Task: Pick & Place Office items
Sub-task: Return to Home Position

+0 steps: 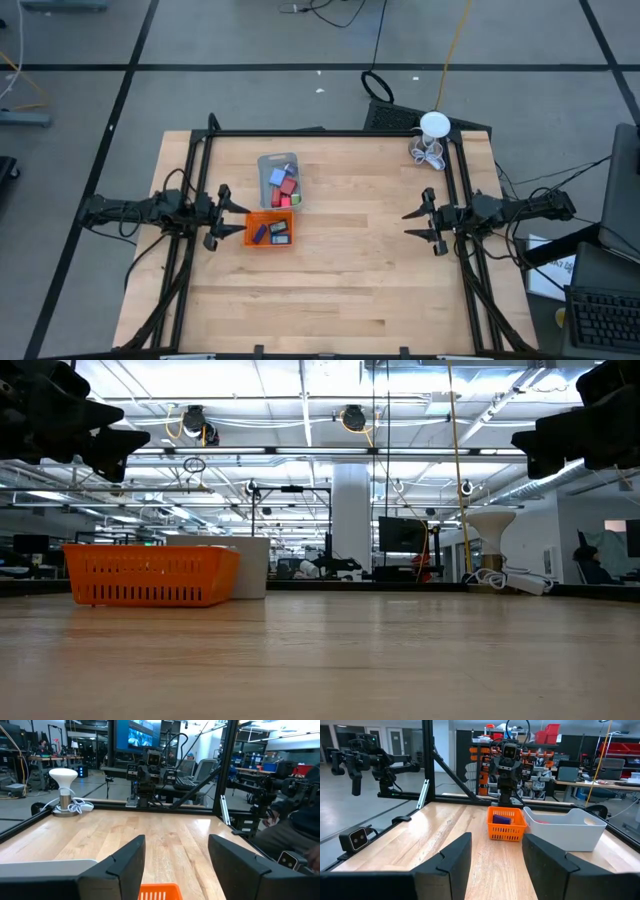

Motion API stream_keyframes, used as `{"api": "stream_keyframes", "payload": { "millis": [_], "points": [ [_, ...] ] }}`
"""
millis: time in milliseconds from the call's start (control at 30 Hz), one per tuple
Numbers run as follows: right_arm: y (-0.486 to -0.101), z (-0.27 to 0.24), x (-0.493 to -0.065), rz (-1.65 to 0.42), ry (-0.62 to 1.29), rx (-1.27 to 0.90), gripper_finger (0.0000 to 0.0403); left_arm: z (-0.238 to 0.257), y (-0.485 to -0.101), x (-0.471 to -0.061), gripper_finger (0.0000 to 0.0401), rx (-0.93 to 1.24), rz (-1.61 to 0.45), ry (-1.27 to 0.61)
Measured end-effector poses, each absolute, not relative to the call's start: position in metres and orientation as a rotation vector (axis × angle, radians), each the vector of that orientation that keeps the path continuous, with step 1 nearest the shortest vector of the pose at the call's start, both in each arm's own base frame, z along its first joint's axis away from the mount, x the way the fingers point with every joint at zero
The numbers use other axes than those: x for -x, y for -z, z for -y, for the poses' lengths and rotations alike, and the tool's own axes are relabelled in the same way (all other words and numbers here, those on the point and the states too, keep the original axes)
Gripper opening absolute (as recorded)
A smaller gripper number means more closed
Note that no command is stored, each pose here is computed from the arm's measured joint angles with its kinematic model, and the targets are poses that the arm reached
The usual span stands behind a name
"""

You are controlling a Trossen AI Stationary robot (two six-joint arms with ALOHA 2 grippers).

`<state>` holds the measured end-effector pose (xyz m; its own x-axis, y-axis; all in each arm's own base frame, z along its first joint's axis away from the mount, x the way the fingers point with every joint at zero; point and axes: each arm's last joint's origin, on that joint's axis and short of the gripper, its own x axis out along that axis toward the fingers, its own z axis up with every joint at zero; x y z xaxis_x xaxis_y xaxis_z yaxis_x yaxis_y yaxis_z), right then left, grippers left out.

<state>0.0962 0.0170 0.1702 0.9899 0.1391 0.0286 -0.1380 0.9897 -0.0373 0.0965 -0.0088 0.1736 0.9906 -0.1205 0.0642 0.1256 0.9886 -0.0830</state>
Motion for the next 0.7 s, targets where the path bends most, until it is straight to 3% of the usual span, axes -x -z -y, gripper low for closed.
{"api": "stream_keyframes", "payload": {
  "millis": [700],
  "points": [
    [-0.1702,-0.0170,-0.0962,0.031,-0.139,0.035,0.0165,0.0088,-0.1735,-0.0965,0.0181,0.087,0.059,0.124]
  ]
}}
